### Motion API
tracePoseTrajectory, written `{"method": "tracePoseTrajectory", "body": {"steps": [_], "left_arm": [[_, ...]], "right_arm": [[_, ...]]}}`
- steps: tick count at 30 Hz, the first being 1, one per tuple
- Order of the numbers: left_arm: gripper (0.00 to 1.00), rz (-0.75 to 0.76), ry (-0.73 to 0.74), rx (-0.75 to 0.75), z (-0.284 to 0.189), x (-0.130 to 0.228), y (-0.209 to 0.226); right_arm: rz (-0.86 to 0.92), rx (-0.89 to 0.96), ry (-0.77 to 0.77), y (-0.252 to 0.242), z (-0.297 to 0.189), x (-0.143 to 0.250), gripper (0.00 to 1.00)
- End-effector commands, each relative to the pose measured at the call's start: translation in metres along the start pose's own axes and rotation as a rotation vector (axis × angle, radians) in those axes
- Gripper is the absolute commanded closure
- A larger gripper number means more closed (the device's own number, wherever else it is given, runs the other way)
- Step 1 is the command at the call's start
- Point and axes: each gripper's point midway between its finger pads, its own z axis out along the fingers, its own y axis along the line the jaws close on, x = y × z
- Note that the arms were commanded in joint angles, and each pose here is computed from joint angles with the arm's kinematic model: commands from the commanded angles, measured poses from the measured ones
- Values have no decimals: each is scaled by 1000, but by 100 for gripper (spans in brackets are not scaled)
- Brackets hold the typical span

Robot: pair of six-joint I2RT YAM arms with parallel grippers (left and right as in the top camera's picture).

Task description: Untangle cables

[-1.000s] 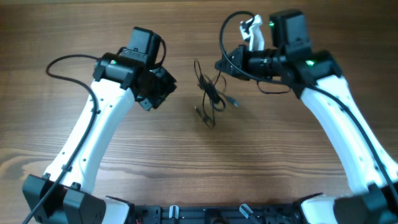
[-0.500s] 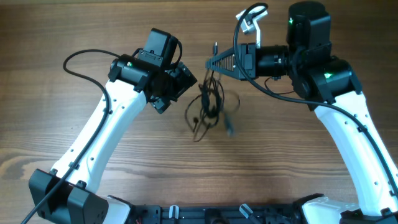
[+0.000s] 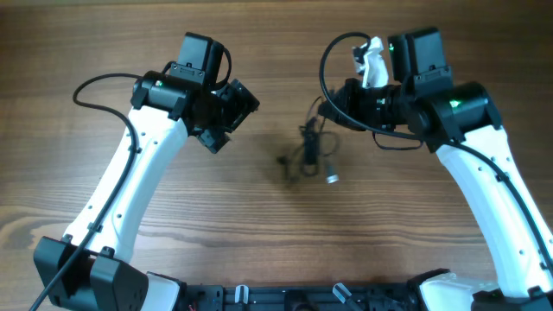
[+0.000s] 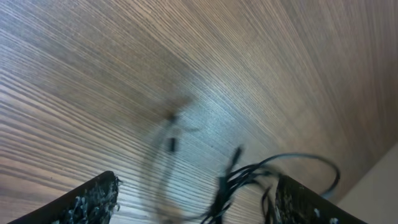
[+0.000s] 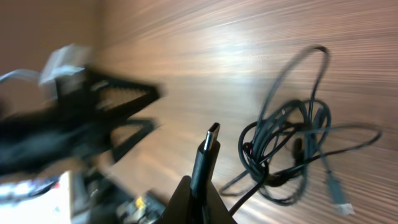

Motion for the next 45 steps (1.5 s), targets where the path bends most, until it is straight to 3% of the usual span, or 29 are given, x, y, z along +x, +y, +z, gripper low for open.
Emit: {"method": "tracePoseTrajectory", "body": {"steps": [1,10,15,16,19,26,27,33,37,45], "left_arm": [[16,7,39,-11,7,8,2],[16,28,32,-20,7,8,3],[16,28,13,-30,7,4,5],[16,29,12,-28,7,4,5],[16,30,10,-24,7,4,4],[19,30,14,-31,8,5,5],[21,32,15,-33,8,5,6],[32,57,13,-75,23,11,12],[33,101,55,-111,50,30,11],[36,110,136,-201,107,72,9]], "right_arm": [[113,230,-64,-49,12,-13,96],[216,334,24,-81,40,-4,96],[76,198,169,-60,69,12,63],[51,173,192,-55,75,16,46],[24,152,222,-50,84,22,20],[39,156,182,-62,72,6,9],[53,160,173,-66,70,3,1],[139,222,139,-99,52,-11,0],[143,308,108,-116,47,-15,0],[145,310,100,-117,46,-17,0]]}}
